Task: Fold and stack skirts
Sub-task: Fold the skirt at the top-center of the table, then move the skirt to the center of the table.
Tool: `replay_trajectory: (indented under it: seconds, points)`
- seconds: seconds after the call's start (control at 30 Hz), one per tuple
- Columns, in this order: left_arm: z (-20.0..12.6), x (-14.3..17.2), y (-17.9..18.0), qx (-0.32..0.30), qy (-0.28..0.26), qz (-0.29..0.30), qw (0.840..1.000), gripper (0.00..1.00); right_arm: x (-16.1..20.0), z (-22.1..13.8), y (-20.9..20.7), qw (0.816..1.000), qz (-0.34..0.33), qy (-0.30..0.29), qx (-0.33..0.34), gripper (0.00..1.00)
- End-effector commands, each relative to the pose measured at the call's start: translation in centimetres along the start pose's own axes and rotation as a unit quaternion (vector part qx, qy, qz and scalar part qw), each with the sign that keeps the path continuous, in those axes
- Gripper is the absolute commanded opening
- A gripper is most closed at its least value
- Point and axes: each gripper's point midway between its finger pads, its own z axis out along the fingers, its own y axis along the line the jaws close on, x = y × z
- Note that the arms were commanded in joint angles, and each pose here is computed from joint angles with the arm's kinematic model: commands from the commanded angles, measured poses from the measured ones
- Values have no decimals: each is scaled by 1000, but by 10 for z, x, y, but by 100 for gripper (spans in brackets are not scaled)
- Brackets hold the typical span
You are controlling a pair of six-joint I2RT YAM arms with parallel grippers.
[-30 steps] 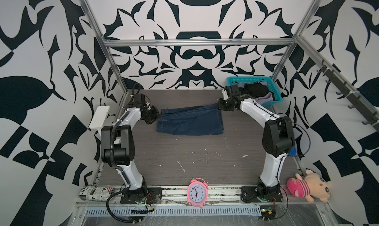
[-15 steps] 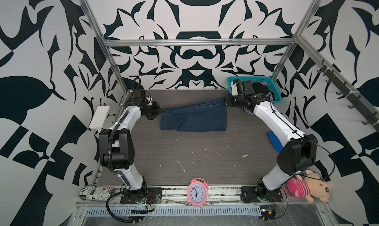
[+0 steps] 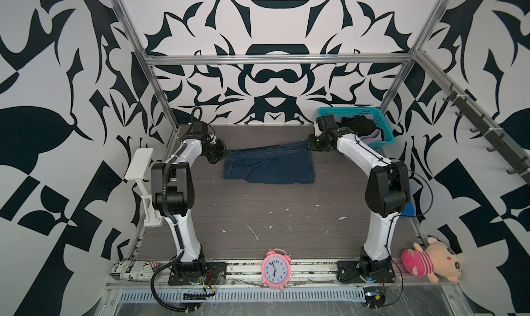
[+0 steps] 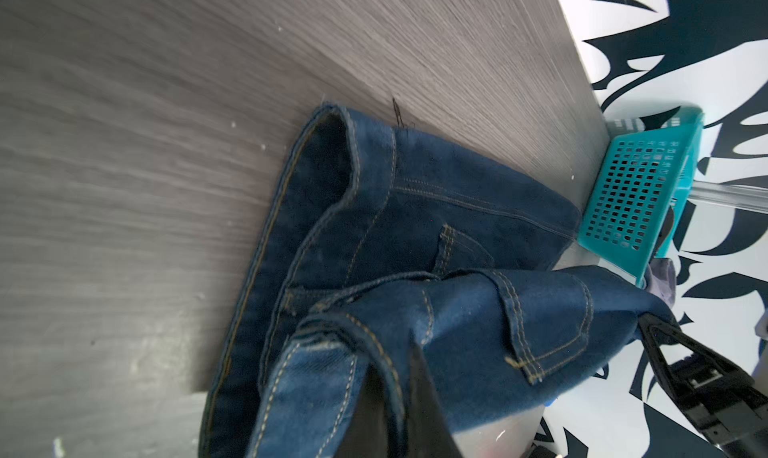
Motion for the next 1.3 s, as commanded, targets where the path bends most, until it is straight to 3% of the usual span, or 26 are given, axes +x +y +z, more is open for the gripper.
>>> replay_trajectory:
  seconds: [0.0,0.07,0.1,0.13,0.27,0.37,0.47,0.6,0.83,0.93,1.1,1.27]
  points:
    - [-4,-21,38,-73,-20,-15,997,13,-49,-18,-46,994,18,-63,83,18]
    - [-7,-31,35,-84,-29,-7,996,34,-64,-14,-38,995,11,-68,67,52]
    - [-11,-36,34,-92,-38,-8,995,55,-71,-16,-34,996,9,-71,62,66]
    - [-18,-42,32,-99,-53,-6,994,65,-81,-22,-30,995,7,-77,58,67]
    - [-60,-61,1,-97,-117,11,988,71,-111,-62,-11,993,-2,-112,34,67]
    - [-83,-56,-25,-92,-154,49,983,70,-113,-100,9,991,-12,-131,-2,62]
    - [-80,-37,-35,-73,-156,73,982,67,-88,-112,27,990,-12,-131,-52,58]
    - [-52,-7,-15,-76,-114,65,988,65,-28,-91,36,988,6,-102,-118,51]
    - [-10,23,28,-107,-65,60,990,65,46,-41,12,994,8,-20,-108,55]
    - [2,21,34,-107,-60,58,991,63,55,-23,8,994,15,-1,-107,57]
    - [19,13,38,-106,-53,62,991,43,47,1,6,994,24,-1,-107,58]
    - [26,13,40,-103,-49,62,992,32,31,15,12,993,21,-8,-117,55]
